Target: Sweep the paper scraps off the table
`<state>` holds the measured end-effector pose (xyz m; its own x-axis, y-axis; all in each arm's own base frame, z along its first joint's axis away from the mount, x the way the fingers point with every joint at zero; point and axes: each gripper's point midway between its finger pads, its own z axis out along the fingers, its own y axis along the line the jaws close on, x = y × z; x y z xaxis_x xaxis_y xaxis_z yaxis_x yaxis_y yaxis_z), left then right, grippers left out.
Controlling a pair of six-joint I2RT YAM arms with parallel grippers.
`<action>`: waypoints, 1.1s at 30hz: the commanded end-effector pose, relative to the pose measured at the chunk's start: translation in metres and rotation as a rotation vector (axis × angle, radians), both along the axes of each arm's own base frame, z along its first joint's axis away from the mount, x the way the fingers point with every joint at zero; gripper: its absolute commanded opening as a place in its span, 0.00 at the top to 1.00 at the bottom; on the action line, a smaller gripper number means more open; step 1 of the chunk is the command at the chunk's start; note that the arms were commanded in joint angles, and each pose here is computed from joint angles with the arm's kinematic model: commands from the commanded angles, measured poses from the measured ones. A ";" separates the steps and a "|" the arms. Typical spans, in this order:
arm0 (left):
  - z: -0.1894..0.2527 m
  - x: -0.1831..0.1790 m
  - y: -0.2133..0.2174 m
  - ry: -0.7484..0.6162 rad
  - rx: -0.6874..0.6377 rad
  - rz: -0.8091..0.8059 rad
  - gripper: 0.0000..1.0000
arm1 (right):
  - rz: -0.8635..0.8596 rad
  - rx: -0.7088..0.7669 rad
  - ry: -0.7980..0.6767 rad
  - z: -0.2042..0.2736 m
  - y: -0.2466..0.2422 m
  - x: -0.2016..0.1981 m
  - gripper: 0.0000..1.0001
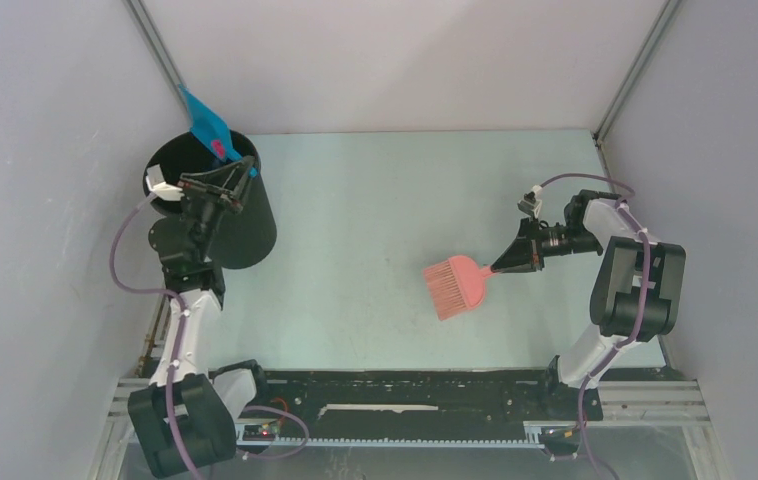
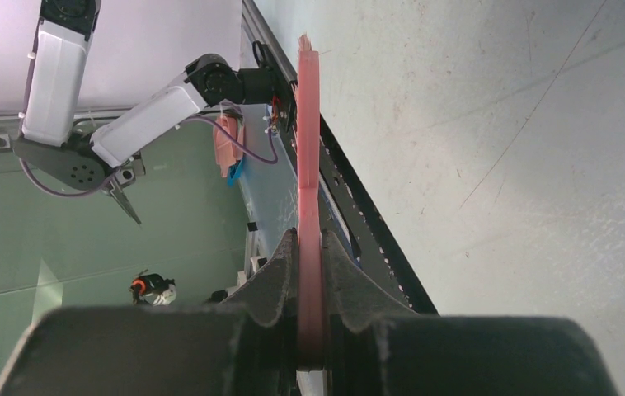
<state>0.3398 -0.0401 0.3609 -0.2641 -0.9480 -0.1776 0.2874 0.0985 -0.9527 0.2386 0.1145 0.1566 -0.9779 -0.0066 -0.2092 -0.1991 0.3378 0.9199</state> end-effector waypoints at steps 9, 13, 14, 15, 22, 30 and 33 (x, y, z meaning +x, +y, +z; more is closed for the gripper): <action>0.071 -0.037 0.016 -0.399 -0.352 -0.138 1.00 | 0.001 0.026 -0.023 0.009 0.004 0.000 1.00; 0.072 -0.042 0.014 -0.410 -0.339 -0.138 1.00 | 0.003 0.027 -0.021 0.009 0.004 0.000 1.00; 0.076 -0.045 0.013 -0.427 -0.323 -0.136 1.00 | 0.003 0.027 -0.020 0.009 0.004 0.000 1.00; 0.079 -0.047 0.011 -0.440 -0.311 -0.137 1.00 | 0.004 0.027 -0.019 0.008 0.004 0.000 1.00; 0.079 -0.046 0.009 -0.432 -0.306 -0.152 1.00 | 0.006 0.025 -0.022 0.008 0.005 -0.001 1.00; 0.092 -0.063 -0.003 -0.490 -0.230 -0.178 1.00 | 0.010 0.023 -0.020 0.008 0.005 -0.001 1.00; 0.107 -0.076 -0.021 -0.541 -0.150 -0.217 1.00 | 0.013 0.023 -0.018 0.008 0.006 -0.002 1.00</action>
